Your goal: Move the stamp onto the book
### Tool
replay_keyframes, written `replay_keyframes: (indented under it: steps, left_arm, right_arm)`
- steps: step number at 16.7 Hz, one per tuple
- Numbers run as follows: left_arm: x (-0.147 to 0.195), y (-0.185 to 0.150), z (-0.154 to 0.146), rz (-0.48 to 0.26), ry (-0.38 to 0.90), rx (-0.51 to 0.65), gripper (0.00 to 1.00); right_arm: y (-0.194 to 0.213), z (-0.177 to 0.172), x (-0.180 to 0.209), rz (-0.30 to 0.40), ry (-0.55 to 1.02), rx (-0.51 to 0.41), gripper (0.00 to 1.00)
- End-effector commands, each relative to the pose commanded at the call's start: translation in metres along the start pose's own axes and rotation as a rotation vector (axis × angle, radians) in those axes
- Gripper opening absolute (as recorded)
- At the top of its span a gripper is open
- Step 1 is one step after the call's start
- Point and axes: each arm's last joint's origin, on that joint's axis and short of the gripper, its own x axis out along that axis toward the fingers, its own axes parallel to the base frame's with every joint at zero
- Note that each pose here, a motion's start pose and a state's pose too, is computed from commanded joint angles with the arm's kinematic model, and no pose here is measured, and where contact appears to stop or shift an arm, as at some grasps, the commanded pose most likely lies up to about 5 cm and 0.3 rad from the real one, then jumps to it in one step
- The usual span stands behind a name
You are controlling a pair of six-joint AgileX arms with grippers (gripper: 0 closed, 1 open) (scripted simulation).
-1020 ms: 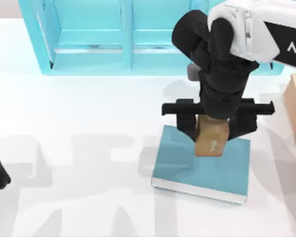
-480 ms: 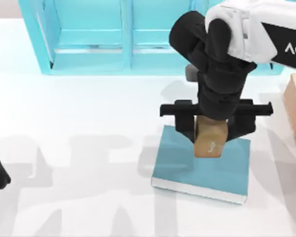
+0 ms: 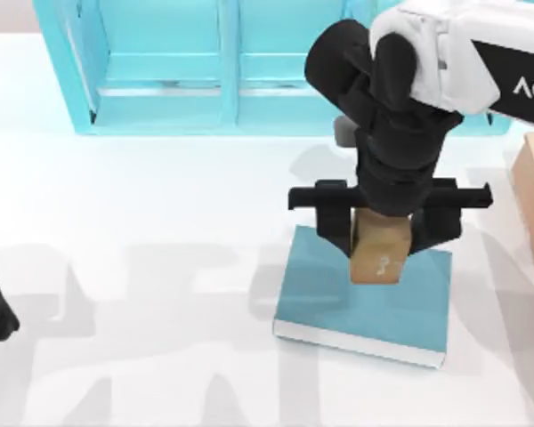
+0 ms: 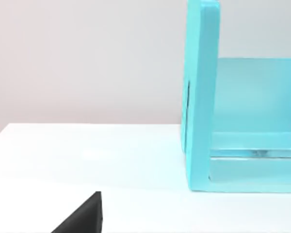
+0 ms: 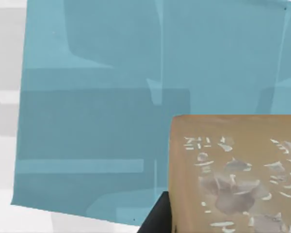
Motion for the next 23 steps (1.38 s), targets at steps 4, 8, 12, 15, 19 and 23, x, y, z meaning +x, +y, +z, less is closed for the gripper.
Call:
replay_keyframes:
  steps: [4,8,12,15,19,23]
  left_arm:
    - [0.0,0.0,0.0,0.0,0.0,0.0,1.0]
    - [0.0,0.0,0.0,0.0,0.0,0.0,1.0]
    - [0.0,0.0,0.0,0.0,0.0,0.0,1.0]
    - [0.0,0.0,0.0,0.0,0.0,0.0,1.0]
    - [0.0,0.0,0.0,0.0,0.0,0.0,1.0]
    - [0.0,0.0,0.0,0.0,0.0,0.0,1.0]
  right_arm:
    - [0.0,0.0,0.0,0.0,0.0,0.0,0.68]
    - [0.0,0.0,0.0,0.0,0.0,0.0,0.98]
    - [0.0,0.0,0.0,0.0,0.0,0.0,1.0]
    - [0.0,0.0,0.0,0.0,0.0,0.0,1.0]
    - [0.0,0.001,-0.004,0.001,0.001,0.002,1.0]
    - [0.0,0.0,-0.025,-0.003,0.003,0.001,1.0]
